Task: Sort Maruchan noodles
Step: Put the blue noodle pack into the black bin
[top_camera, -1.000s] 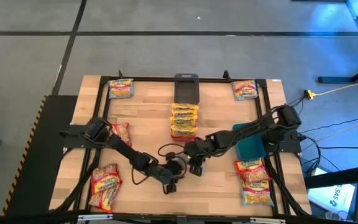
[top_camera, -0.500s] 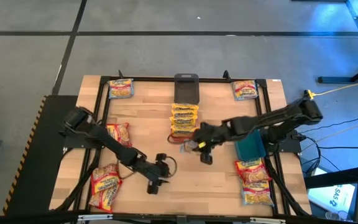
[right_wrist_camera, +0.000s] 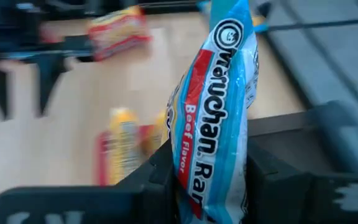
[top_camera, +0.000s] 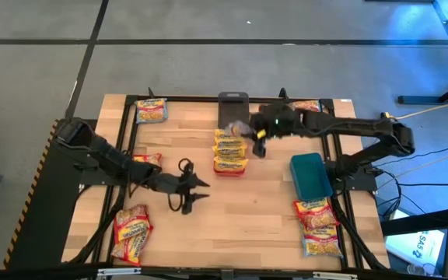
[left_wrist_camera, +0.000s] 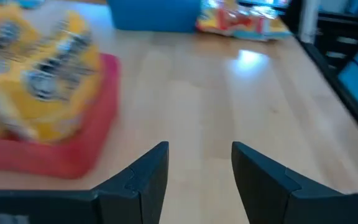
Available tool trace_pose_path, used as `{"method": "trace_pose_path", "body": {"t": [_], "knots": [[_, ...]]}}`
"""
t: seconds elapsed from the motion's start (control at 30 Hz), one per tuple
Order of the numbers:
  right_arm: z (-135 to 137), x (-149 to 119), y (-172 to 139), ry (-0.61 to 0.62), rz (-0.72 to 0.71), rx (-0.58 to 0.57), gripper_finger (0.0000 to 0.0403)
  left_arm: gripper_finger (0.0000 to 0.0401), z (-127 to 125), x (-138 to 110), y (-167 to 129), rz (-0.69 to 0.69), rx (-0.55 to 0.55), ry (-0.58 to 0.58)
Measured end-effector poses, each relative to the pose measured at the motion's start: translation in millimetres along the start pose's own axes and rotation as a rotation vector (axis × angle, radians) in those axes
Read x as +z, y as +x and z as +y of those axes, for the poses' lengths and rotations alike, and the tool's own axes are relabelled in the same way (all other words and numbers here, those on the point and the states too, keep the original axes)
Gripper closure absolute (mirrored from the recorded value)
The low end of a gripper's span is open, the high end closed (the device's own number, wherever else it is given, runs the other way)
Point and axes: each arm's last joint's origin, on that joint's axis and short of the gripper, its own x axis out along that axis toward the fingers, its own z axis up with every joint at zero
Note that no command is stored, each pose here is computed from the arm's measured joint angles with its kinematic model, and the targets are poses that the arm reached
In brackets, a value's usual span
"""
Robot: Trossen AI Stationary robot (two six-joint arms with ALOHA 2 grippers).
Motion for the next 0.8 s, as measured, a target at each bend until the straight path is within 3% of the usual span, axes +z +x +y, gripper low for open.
{"method": "trace_pose_path", "body": {"t": [0.27, 0.37, 0.8], "knots": [[-71, 6, 0, -0.093, -0.126, -0.164, 0.0311, 0.0231, 31, 5, 9, -0.001, 0.122, 0.034], [-95, 11, 2, -0.117, -0.110, -0.185, 0.0311, 0.0231, 39, 7, 10, -0.003, 0.152, 0.028], [-197, 50, 49, -0.130, 0.070, -0.063, 0.0311, 0.0231, 61, 12, 13, -0.008, 0.229, 0.018]]}}
